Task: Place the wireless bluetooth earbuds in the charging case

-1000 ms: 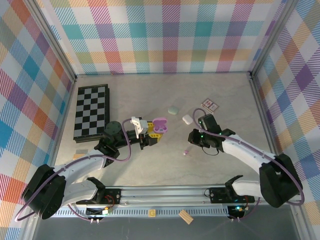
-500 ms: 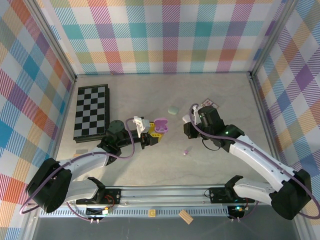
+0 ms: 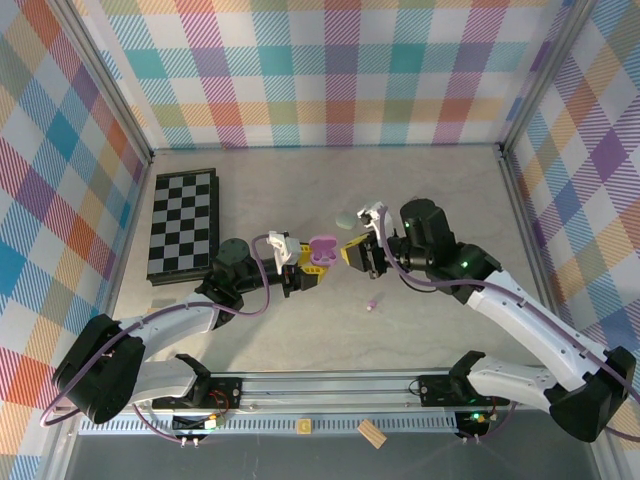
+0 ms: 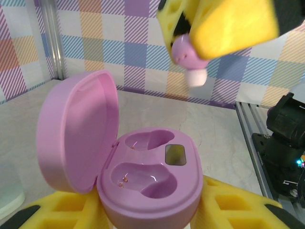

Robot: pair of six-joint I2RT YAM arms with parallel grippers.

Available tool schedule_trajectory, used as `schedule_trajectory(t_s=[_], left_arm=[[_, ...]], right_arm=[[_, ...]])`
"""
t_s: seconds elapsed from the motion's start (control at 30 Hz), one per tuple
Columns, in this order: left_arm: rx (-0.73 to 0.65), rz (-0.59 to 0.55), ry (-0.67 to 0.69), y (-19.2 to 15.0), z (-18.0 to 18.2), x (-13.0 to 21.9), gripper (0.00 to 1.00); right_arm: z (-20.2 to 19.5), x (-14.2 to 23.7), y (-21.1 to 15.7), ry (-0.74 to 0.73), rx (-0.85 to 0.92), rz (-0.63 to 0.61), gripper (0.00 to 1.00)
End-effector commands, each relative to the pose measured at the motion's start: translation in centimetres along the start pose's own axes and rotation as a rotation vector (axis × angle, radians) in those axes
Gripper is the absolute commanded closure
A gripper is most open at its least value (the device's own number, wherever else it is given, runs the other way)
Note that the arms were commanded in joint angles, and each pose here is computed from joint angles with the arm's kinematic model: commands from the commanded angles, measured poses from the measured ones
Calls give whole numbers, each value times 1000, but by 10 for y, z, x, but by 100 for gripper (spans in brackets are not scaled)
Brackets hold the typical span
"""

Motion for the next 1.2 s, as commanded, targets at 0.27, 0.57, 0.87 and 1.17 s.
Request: schedule_trajectory(t_s=[0.27,0.57,0.87,1.17], left_arm=[[-58,-72,-32,27,-4,2,61],[-60,-76,-42,29,-6,3,61],[-64,-85,-40,32,-7,4,61],[-65,-84,-39,31,-7,5,61]], right_arm=[[14,-19,6,71,97,39,83],[6,-25,1,39,84,53,83],[-1,-31,-8,14,84,91,83],[-3,-35,-11,6,93,108,83]])
Point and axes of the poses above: each hand's point on the last joint's axis, 136 mm out from that joint toward the fingers, its own x axis back along the fingers, its own z axis along the line the jaws close on, y = z × x, the point moved 2 cm from there along x, back along the fingers, and after that the axes turned 1 degree about -x, right-handed, at the moved point
